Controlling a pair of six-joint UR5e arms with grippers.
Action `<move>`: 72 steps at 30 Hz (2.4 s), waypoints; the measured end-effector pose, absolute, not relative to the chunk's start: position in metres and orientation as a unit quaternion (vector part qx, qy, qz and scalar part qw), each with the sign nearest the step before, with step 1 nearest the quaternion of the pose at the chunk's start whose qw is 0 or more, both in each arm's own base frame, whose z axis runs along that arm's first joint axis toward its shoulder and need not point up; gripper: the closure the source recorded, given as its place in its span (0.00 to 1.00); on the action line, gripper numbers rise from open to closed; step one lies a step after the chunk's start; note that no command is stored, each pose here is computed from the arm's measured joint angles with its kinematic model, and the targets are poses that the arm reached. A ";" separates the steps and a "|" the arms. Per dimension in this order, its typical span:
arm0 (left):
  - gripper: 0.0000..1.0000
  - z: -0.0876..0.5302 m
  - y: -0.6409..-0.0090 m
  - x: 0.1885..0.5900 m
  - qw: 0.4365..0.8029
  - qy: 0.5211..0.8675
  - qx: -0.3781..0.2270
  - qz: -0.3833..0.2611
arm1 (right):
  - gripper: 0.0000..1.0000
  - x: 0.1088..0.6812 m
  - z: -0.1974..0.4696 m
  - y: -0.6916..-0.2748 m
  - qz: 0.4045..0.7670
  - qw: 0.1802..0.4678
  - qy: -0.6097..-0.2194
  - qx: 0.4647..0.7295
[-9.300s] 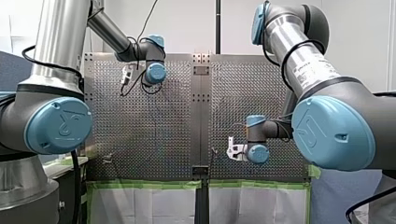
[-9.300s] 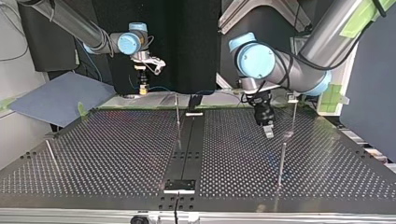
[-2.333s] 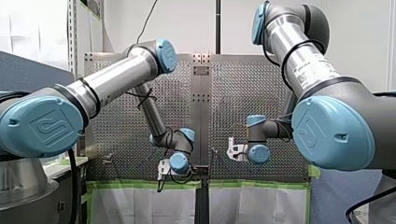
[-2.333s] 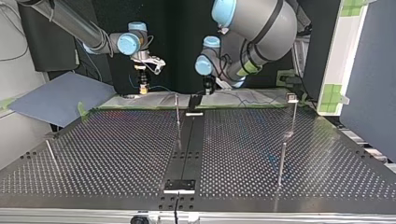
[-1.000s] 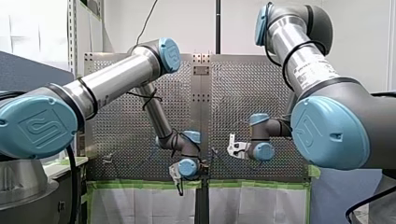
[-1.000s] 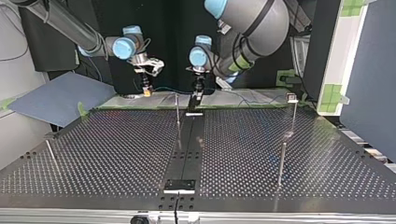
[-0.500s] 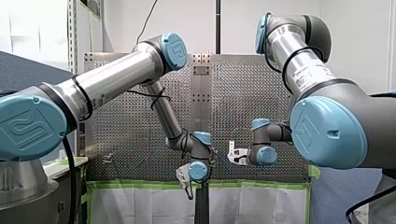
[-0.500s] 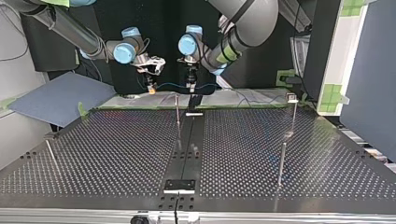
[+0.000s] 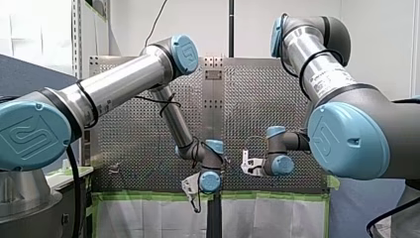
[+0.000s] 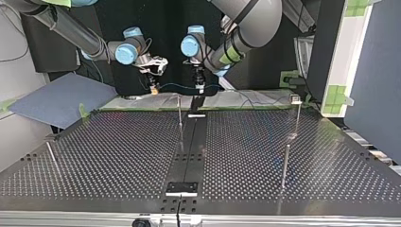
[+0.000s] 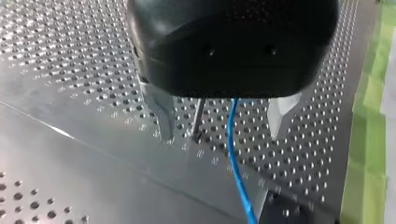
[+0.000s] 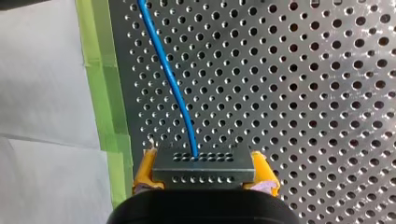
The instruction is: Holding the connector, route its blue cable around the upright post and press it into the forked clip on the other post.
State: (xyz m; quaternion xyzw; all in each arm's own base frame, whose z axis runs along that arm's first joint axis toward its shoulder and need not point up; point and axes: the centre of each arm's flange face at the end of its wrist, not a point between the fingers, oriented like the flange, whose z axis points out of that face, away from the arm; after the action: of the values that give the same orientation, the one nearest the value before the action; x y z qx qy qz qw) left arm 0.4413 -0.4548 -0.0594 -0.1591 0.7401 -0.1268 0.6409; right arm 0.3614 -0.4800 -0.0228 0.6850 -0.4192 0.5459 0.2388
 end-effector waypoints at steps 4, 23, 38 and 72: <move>0.00 -0.056 -0.454 0.446 0.649 0.735 -0.161 -0.107 | 1.00 0.364 -0.023 -0.478 0.548 0.236 -0.415 0.687; 0.00 -0.052 -0.459 0.457 0.633 0.756 -0.128 -0.109 | 1.00 0.369 -0.023 -0.475 0.550 0.233 -0.411 0.689; 0.00 -0.055 -0.467 0.464 0.627 0.757 -0.100 -0.154 | 1.00 0.369 -0.023 -0.475 0.550 0.233 -0.410 0.689; 0.90 -0.054 -0.441 0.471 0.647 0.753 -0.111 -0.052 | 1.00 0.370 -0.022 -0.474 0.550 0.233 -0.410 0.689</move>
State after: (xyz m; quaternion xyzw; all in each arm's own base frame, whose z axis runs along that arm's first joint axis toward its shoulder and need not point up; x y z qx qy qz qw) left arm 0.4714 -0.4412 -0.0537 -0.1110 0.7527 -0.0516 0.6468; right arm 0.3701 -0.4740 -0.0225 0.6891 -0.4101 0.5503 0.2326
